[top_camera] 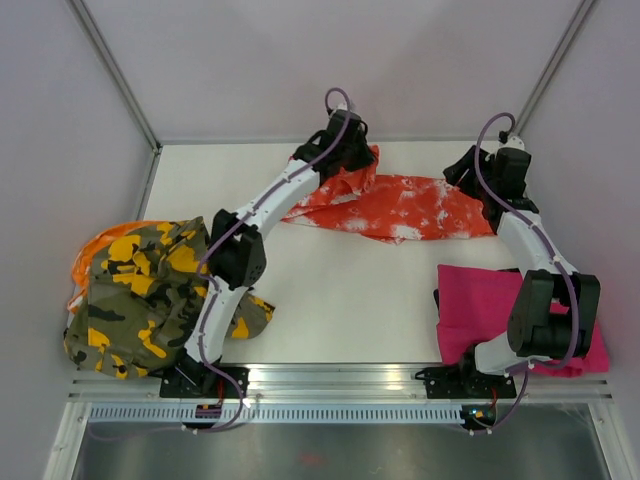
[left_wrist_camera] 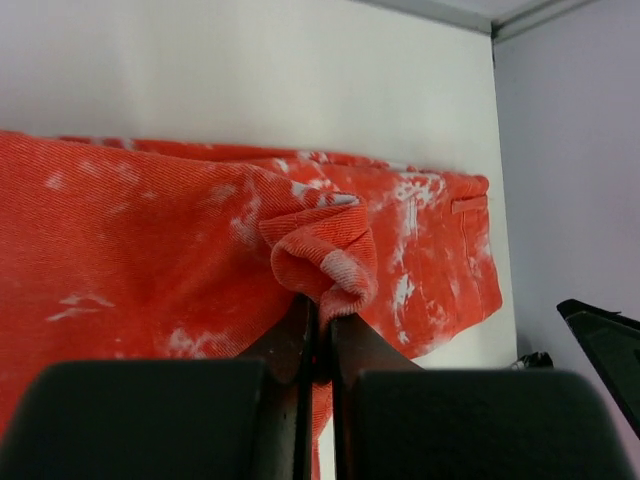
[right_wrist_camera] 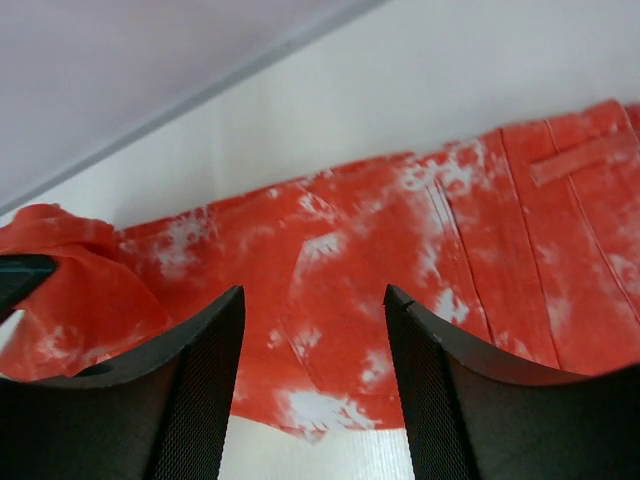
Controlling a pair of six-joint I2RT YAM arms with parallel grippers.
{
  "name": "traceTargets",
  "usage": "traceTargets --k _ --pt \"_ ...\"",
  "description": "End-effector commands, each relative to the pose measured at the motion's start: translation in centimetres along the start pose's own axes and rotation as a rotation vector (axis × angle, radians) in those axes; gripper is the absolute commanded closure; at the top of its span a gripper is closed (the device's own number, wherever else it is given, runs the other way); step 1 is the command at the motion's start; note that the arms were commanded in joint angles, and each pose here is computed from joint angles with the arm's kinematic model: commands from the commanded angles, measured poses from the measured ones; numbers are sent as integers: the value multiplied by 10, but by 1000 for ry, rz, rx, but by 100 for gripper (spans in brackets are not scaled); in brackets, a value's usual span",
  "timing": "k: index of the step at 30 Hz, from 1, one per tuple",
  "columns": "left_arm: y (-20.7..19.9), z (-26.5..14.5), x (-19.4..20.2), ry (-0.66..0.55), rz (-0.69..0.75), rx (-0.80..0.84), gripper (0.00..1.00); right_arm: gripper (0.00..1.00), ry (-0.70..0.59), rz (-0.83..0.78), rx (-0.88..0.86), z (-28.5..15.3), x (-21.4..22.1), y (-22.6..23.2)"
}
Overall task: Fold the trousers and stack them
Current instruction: Fold the trousers
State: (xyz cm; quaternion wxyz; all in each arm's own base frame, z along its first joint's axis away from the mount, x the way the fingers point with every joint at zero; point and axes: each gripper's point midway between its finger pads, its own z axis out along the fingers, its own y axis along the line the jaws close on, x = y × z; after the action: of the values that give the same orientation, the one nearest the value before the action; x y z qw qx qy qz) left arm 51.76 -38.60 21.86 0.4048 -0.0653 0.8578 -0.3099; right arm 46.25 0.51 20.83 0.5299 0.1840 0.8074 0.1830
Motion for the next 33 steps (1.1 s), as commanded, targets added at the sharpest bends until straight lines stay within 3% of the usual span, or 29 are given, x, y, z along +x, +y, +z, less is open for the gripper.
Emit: traceTargets --k 1,5,14,15,16,17,18,22,23,26,29,32,33 --pt "-36 28 16 -59 -89 54 98 35 34 -17 27 -10 9 -10" --pt "-42 43 61 -3 -43 43 98 34 43 -57 40 -15 10 -14" --pt "-43 45 84 30 72 43 96 33 93 -67 9 -11 21 -11" --pt "-43 46 81 26 79 45 56 33 104 -65 -1 -10 24 -10" --pt "-41 46 78 24 81 48 40 33 117 -65 -31 -11 26 -5" --pt "-44 41 69 12 91 57 13 33 122 -68 -44 -12 27 -3" --pt "-44 36 59 2 101 62 1 33 123 -69 -56 -13 26 -1" --pt "-14 -7 -21 -74 126 28 0 26 145 -81 -141 -20 29 19" --pt "16 -18 -54 -103 133 -5 0 23 151 -83 -145 -20 31 22" --pt "80 -61 -91 -118 180 -89 0 22 214 -103 -137 -8 61 29" --pt "118 -86 -76 -34 284 -93 6 25 297 -116 -149 8 96 41" --pt "132 -87 -43 59 329 -51 35 43 314 -171 -152 31 107 59" --pt "140 -81 -25 98 322 -45 50 49 320 -176 -152 36 109 62"
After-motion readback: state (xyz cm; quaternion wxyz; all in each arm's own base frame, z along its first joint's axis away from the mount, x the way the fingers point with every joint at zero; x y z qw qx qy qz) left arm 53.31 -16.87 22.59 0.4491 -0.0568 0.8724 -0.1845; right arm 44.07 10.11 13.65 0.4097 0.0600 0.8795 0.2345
